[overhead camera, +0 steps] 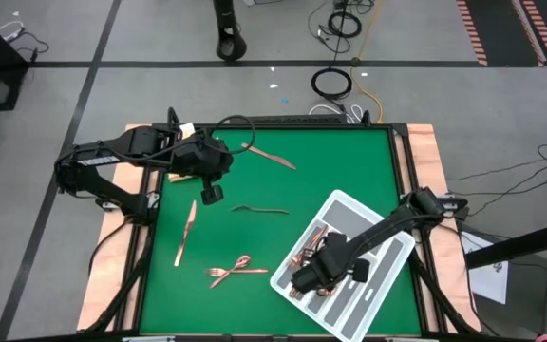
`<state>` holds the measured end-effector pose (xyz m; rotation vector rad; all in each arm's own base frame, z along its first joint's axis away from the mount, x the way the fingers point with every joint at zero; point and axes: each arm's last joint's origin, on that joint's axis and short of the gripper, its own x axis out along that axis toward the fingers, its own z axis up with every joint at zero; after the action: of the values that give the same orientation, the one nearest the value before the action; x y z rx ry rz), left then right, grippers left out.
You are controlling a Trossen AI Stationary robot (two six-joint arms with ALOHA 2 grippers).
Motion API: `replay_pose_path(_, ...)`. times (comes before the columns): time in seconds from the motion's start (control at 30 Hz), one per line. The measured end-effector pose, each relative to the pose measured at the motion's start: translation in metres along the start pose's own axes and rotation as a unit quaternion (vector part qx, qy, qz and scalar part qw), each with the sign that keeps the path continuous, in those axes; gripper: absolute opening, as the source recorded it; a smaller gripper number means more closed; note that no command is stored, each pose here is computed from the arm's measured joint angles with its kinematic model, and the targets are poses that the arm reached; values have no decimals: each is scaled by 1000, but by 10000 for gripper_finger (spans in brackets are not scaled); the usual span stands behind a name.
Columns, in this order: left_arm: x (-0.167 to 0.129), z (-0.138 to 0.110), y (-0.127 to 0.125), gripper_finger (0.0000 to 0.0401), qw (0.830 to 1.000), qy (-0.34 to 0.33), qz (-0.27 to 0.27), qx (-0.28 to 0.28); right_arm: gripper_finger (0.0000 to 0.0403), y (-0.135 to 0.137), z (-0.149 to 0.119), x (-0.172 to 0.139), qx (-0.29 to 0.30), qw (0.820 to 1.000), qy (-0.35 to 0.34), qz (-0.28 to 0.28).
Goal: Sort silverware
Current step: Put the bronze spoon into the silverware tray, then put the bronze fork into the silverware tray
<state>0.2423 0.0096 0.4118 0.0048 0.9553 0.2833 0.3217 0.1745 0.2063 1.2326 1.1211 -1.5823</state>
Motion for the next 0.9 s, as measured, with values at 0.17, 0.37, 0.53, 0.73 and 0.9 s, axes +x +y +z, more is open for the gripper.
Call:
replay_pose_path(0.17,0,0,0,31,1000,1,0,1,0,-1,7,6,7,1000,-15,-23)
replay_pose_path(0.37,0,0,0,31,1000,2,0,20,0,4,1,29,14,1000,26,-7)
replay_pose_path(0.53,0,-1,0,31,1000,3,1,26,30,4,-1,36,15,999,42,-5)
replay_pose_path(0.73,0,-1,0,31,1000,3,0,27,108,1,-3,30,5,999,42,-4)
replay_pose_path(0.9,-3,-7,2,31,998,27,7,56,159,1,-9,3,-27,998,29,54)
